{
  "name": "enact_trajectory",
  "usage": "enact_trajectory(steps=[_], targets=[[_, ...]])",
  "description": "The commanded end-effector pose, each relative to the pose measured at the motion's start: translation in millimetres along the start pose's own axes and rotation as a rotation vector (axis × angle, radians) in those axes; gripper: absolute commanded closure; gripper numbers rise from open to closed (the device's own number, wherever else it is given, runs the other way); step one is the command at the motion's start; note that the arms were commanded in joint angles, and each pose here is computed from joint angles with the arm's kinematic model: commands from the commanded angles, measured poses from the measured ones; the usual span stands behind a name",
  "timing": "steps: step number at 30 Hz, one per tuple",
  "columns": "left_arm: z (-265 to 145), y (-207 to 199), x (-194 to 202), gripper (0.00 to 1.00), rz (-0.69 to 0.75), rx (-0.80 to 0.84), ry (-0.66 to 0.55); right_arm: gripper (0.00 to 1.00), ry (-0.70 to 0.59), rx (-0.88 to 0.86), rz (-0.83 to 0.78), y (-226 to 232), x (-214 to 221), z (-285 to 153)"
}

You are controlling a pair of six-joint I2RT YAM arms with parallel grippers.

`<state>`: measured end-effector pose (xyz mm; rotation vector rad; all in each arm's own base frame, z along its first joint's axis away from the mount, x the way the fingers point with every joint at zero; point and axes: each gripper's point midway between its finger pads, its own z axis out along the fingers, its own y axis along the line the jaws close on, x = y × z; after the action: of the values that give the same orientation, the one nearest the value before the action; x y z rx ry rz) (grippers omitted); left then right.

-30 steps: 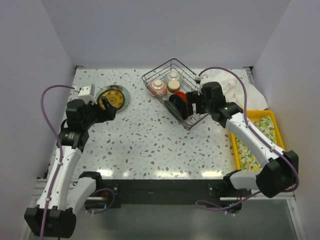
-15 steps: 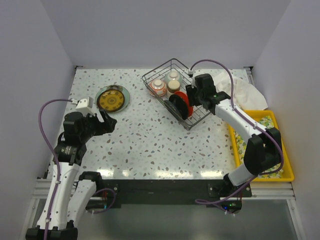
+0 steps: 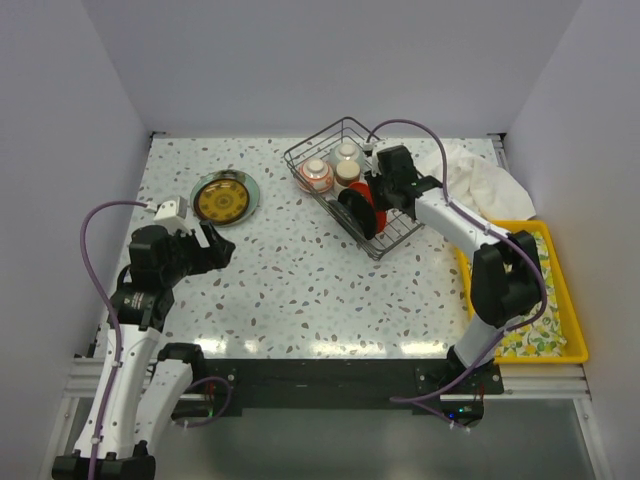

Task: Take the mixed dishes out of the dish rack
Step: Pick up the plate from the dish rack.

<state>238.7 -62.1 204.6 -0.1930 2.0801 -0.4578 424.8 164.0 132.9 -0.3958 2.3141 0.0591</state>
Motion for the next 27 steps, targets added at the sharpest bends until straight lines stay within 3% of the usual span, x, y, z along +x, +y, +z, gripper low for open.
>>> enact_trajectory(steps=[1, 10, 19, 27], targets=[[-0.4, -4.4, -3.0, 0.14, -0.007, 0.019, -0.016, 0.78, -0.071, -0.007, -0.008, 0.3, -32.1, -4.3], [-1.2, -4.2, -8.3, 0.14, -0.012, 0.009, -0.03, 0.97, -0.128, 0.063, -0.01, -8.2, -50.4, -35.7], [4.6, -11.2, -13.2, 0.14, -0.025, 0.044, -0.034, 1.0, -0.201, 0.155, -0.101, -21.3, -71.8, -78.2], [15.1, -27.0, -22.4, 0.14, -0.044, 0.119, -0.039, 1.0, -0.27, 0.313, -0.083, -54.3, -79.6, -127.8]])
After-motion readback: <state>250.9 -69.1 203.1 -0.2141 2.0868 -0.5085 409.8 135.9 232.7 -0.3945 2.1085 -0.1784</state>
